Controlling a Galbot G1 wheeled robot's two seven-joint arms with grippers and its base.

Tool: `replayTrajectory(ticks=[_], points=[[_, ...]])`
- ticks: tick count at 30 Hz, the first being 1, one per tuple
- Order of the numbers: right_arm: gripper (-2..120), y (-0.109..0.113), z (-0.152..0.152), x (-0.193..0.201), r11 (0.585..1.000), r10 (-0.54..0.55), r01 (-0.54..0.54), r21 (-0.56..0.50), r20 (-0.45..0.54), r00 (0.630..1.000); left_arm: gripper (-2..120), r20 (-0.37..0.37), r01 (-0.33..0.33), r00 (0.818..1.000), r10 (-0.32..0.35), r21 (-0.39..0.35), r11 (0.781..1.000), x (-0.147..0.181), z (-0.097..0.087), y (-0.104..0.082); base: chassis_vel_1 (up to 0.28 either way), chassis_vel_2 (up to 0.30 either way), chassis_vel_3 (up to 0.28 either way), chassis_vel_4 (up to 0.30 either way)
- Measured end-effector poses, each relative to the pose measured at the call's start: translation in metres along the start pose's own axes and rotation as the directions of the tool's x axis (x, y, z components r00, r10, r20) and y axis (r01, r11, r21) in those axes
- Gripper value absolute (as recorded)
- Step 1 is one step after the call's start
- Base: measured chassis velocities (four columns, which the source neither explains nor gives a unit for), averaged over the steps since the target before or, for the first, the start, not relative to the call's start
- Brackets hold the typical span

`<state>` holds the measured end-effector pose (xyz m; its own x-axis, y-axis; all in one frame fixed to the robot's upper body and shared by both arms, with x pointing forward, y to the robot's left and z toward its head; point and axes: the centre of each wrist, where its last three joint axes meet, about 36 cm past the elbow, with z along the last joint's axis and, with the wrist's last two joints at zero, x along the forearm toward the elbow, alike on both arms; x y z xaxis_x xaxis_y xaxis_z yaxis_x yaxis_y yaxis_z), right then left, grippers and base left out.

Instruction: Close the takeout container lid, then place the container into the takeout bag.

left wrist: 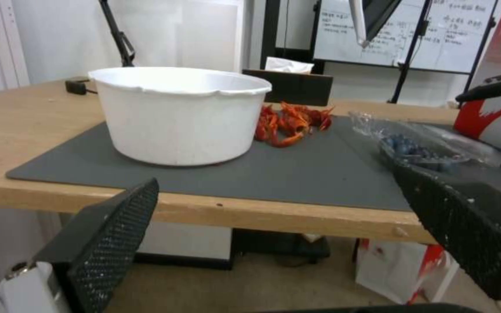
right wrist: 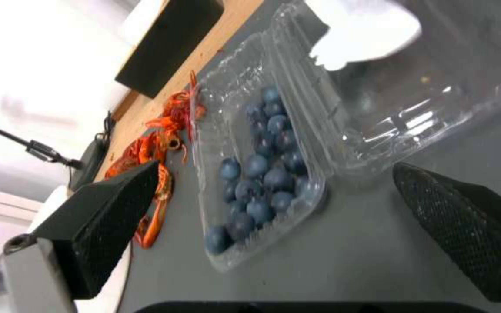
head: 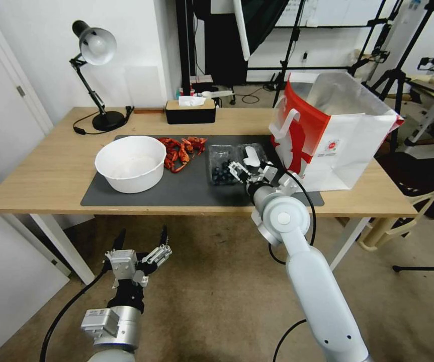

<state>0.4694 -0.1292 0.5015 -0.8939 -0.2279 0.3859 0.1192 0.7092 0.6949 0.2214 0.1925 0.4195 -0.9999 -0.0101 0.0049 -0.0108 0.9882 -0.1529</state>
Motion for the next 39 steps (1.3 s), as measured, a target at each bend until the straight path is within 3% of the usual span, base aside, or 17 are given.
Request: replayTrajectory(ticks=[6, 9, 11, 13, 15, 17, 20, 21, 24, 30, 32, 39], points=[[100, -0.006, 0.004, 0.026, 1.0, -0.02, 0.02, 0.003, -0.006, 1.0, 100, 0.002, -0.002, 1.0, 0.002, 0.0, 1.0, 0.0, -0.001, 0.001, 0.0, 0.0, 0.0, 0.0], [100, -0.014, 0.007, 0.046, 0.997, -0.049, 0.048, 0.057, 0.02, 0.999, 100, 0.005, -0.005, 1.0, 0.005, 0.0, 1.0, 0.0, -0.002, 0.001, 0.0, 0.0, 0.0, 0.0], [100, -0.03, 0.01, 0.066, 0.978, -0.088, 0.065, 0.196, 0.11, 0.99, 100, 0.006, -0.007, 1.0, 0.007, -0.001, 1.0, 0.0, -0.002, 0.002, 0.0, 0.0, 0.0, 0.0], [100, -0.036, 0.011, 0.072, 0.969, -0.096, 0.061, 0.24, 0.138, 0.986, 100, 0.006, -0.008, 1.0, 0.008, -0.001, 1.0, 0.0, -0.002, 0.002, 0.0, 0.0, 0.0, 0.0], [100, -0.058, 0.009, 0.092, 0.916, -0.122, 0.013, 0.401, 0.245, 0.962, 100, 0.009, -0.009, 1.0, 0.009, 0.0, 1.0, -0.001, -0.002, 0.002, 0.0, 0.0, 0.0, 0.0], [100, -0.063, 0.008, 0.097, 0.9, -0.13, 0.001, 0.435, 0.266, 0.955, 100, 0.009, -0.011, 1.0, 0.011, 0.001, 1.0, -0.001, -0.002, 0.001, 0.0, 0.0, 0.0, 0.0], [100, -0.094, 0.007, 0.128, 0.781, -0.204, -0.072, 0.62, 0.361, 0.91, 100, 0.009, -0.015, 1.0, 0.015, 0.005, 1.0, -0.001, -0.001, 0.0, 0.0, 0.0, 0.0, 0.0], [100, -0.094, 0.007, 0.128, 0.781, -0.204, -0.072, 0.62, 0.361, 0.91, 100, 0.009, -0.015, 1.0, 0.015, 0.005, 1.0, -0.001, -0.001, 0.0, 0.0, 0.0, 0.0, 0.0], [100, -0.11, 0.014, 0.15, 0.707, -0.248, -0.115, 0.698, 0.397, 0.884, 100, 0.01, -0.021, 1.0, 0.021, 0.007, 1.0, -0.001, 0.0, -0.001, 0.0, 0.0, 0.0, 0.0], [100, -0.133, 0.036, 0.171, 0.689, -0.254, -0.127, 0.713, 0.403, 0.879, 100, 0.014, -0.029, 0.999, 0.029, 0.0, 1.0, -0.002, 0.001, 0.001, 0.0, 0.0, 0.0, 0.0], [100, -0.152, 0.061, 0.18, 0.695, -0.242, -0.127, 0.708, 0.397, 0.885, 100, 0.016, -0.032, 0.999, 0.032, -0.006, 0.999, -0.002, 0.001, 0.002, 0.0, 0.0, 0.0, 0.0], [100, -0.167, 0.094, 0.191, 0.705, -0.219, -0.118, 0.699, 0.373, 0.901, 100, 0.017, -0.04, 0.999, 0.04, -0.008, 0.999, -0.001, 0.001, 0.003, 0.0, 0.0, 0.0, 0.0]])
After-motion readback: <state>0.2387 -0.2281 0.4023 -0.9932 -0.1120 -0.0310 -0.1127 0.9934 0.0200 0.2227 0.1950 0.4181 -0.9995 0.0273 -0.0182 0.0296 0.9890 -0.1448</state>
